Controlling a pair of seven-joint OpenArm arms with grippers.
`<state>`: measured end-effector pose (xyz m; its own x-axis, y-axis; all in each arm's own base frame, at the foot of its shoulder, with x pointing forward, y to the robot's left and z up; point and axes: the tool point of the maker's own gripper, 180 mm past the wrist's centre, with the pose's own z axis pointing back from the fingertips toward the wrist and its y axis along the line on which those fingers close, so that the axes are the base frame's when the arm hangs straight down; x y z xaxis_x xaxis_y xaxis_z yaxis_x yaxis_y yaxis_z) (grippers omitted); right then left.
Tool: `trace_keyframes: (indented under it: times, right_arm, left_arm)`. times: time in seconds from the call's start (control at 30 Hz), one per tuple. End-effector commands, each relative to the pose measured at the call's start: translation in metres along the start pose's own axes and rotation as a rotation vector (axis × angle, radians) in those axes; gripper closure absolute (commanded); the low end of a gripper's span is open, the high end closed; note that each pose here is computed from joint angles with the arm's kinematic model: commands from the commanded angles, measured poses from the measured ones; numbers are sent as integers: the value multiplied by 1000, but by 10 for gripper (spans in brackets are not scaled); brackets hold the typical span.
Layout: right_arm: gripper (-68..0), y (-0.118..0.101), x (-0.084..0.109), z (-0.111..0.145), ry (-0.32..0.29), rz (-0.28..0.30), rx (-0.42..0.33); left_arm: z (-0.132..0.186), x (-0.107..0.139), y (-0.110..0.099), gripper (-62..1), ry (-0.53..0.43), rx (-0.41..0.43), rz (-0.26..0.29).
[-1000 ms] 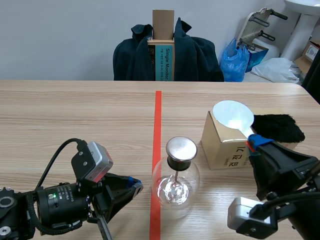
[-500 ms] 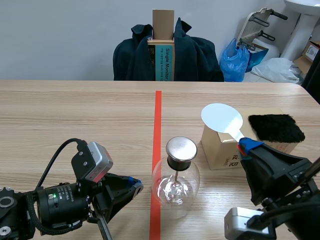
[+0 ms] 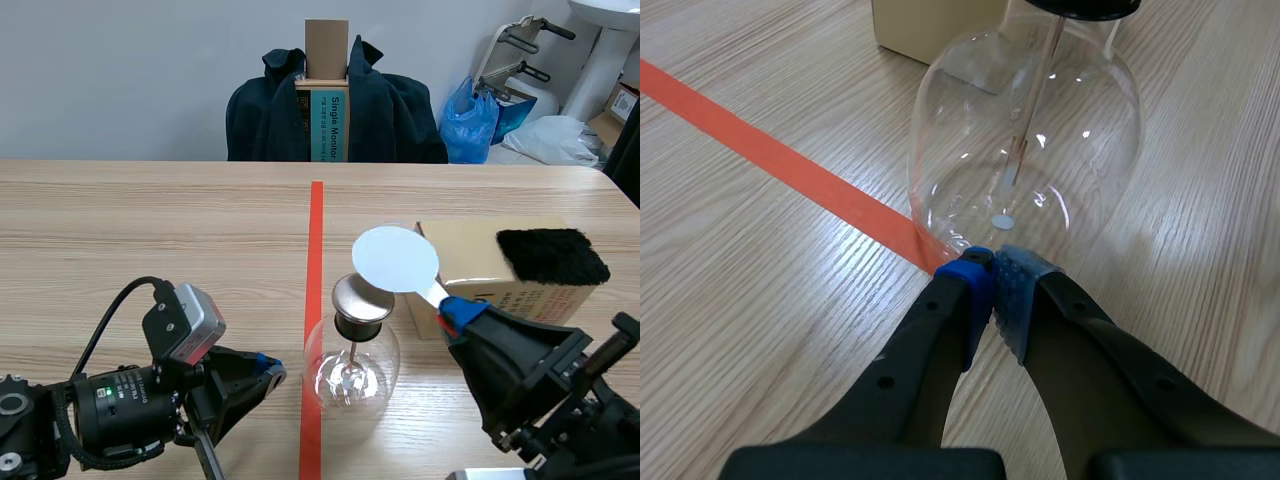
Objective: Do the electroscope experiment.
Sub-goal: 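Move the plate toward and away from the electroscope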
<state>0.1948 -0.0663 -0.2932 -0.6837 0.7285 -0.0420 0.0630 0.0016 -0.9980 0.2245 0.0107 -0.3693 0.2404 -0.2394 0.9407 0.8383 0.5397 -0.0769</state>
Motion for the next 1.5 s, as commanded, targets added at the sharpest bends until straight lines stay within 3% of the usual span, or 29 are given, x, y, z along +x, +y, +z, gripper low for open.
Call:
trace_keyframes:
  times: [0.0, 0.37, 0.83, 1.03, 1.47]
  right_arm:
    - [-8, -5, -2, -1, -19, 17, -10]
    - [-8, -5, 7, -1, -67, 15, -7]
    - [-8, -5, 6, -1, -59, 15, -8]
    - [-8, -5, -10, -1, 27, 14, -8]
    - [-8, -6, -62, 8, 324, 13, -11]
  left_arm:
    - [-1, 11, -1, -17, -38, 1, 0]
    - [-1, 11, -1, -17, -38, 1, 0]
    - [-1, 11, -1, -17, -38, 1, 0]
    - [-1, 11, -1, -17, -38, 1, 0]
    - [-1, 11, -1, -17, -38, 1, 0]
